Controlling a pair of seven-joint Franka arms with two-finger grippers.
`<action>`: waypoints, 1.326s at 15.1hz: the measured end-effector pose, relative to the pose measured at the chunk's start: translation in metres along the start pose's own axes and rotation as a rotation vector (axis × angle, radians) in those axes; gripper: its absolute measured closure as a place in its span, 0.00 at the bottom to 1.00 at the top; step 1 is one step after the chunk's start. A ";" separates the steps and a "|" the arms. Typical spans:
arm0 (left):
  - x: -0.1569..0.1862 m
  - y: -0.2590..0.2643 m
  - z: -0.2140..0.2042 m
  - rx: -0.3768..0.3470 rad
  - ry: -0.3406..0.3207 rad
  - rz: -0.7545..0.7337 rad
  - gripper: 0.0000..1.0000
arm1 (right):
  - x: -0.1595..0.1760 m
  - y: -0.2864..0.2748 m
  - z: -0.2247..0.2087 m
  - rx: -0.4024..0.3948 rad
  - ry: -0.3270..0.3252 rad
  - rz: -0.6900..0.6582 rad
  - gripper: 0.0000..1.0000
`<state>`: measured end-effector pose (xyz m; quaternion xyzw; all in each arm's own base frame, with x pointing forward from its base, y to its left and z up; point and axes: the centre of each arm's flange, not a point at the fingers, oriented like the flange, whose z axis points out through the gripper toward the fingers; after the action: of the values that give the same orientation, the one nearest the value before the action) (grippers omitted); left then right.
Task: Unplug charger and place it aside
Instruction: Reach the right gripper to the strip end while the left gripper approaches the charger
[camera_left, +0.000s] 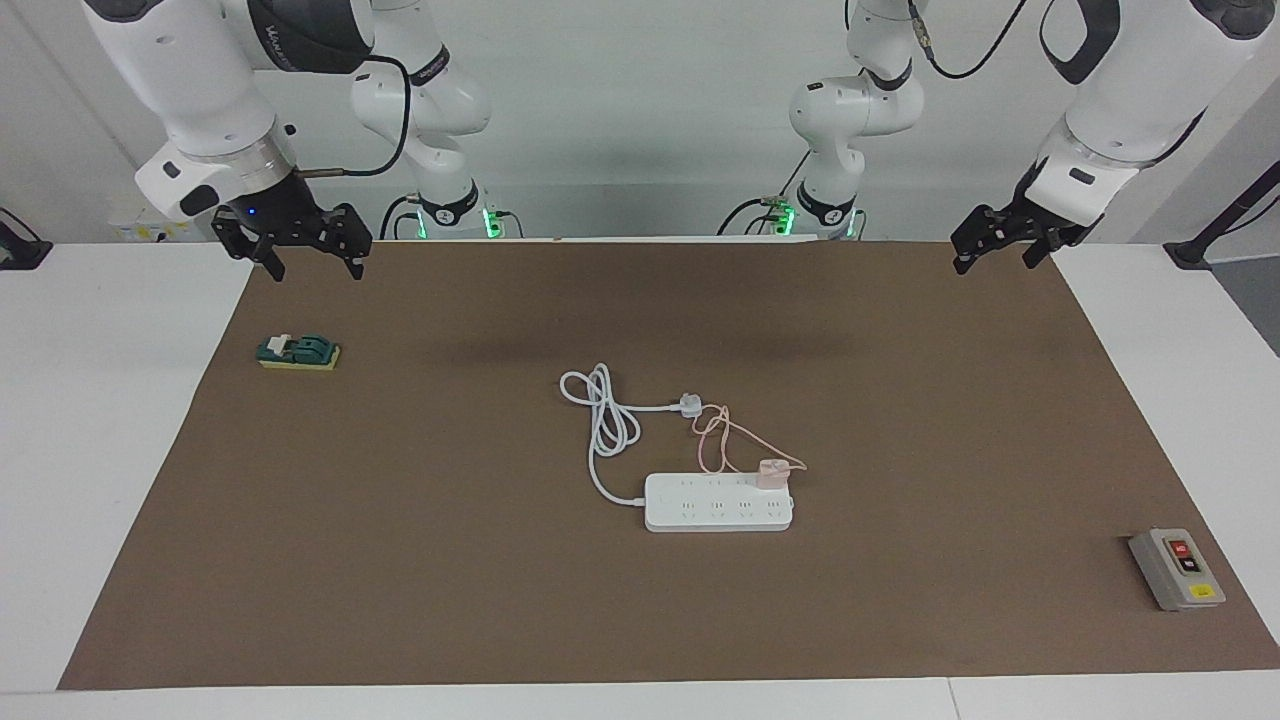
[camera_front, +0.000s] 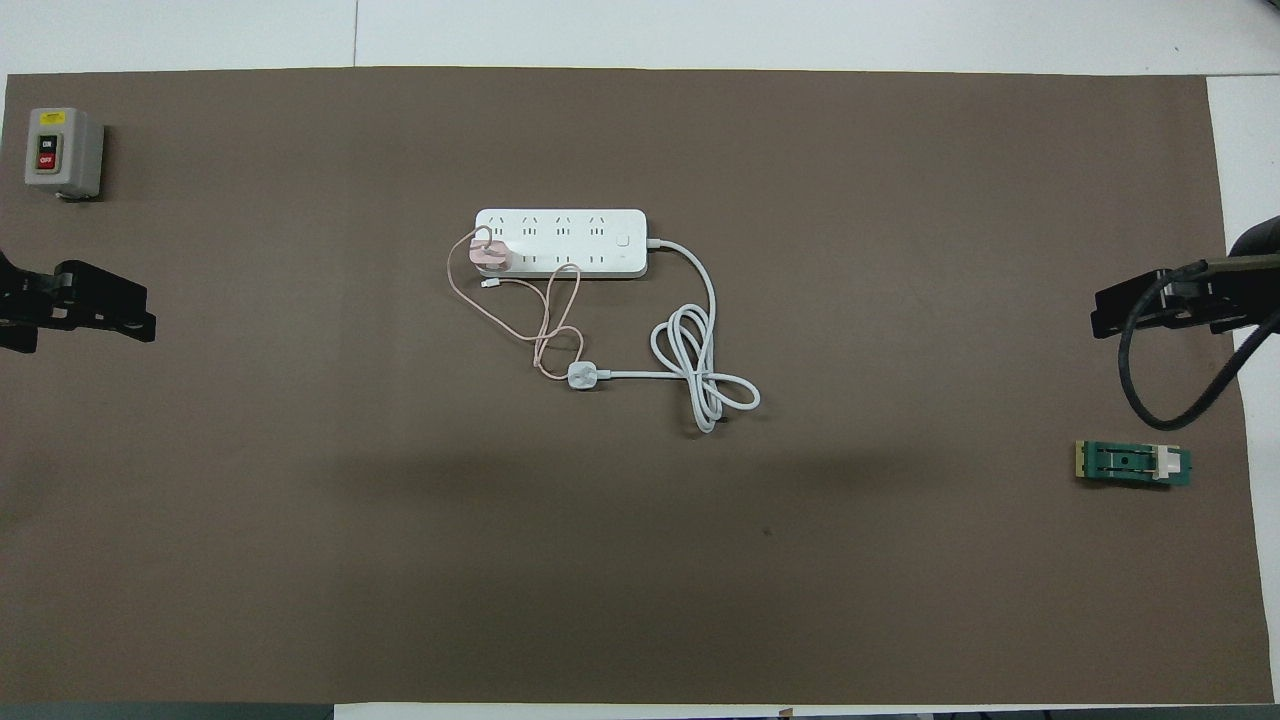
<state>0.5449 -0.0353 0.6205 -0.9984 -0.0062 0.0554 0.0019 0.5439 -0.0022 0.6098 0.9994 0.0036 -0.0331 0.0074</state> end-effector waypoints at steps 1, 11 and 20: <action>0.000 0.000 0.000 0.000 0.000 0.000 0.00 | 0.000 0.000 0.000 0.000 0.000 0.000 0.00; -0.001 0.012 0.000 0.002 0.003 0.024 0.00 | 0.000 0.000 0.000 0.000 -0.004 0.000 0.00; -0.001 0.003 0.003 0.001 -0.011 -0.011 0.00 | 0.003 -0.028 0.022 0.165 -0.041 0.233 0.00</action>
<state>0.5438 -0.0380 0.6178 -0.9981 -0.0118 0.0608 0.0028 0.5449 0.0253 0.5869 0.9894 -0.1154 -0.0525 -0.0708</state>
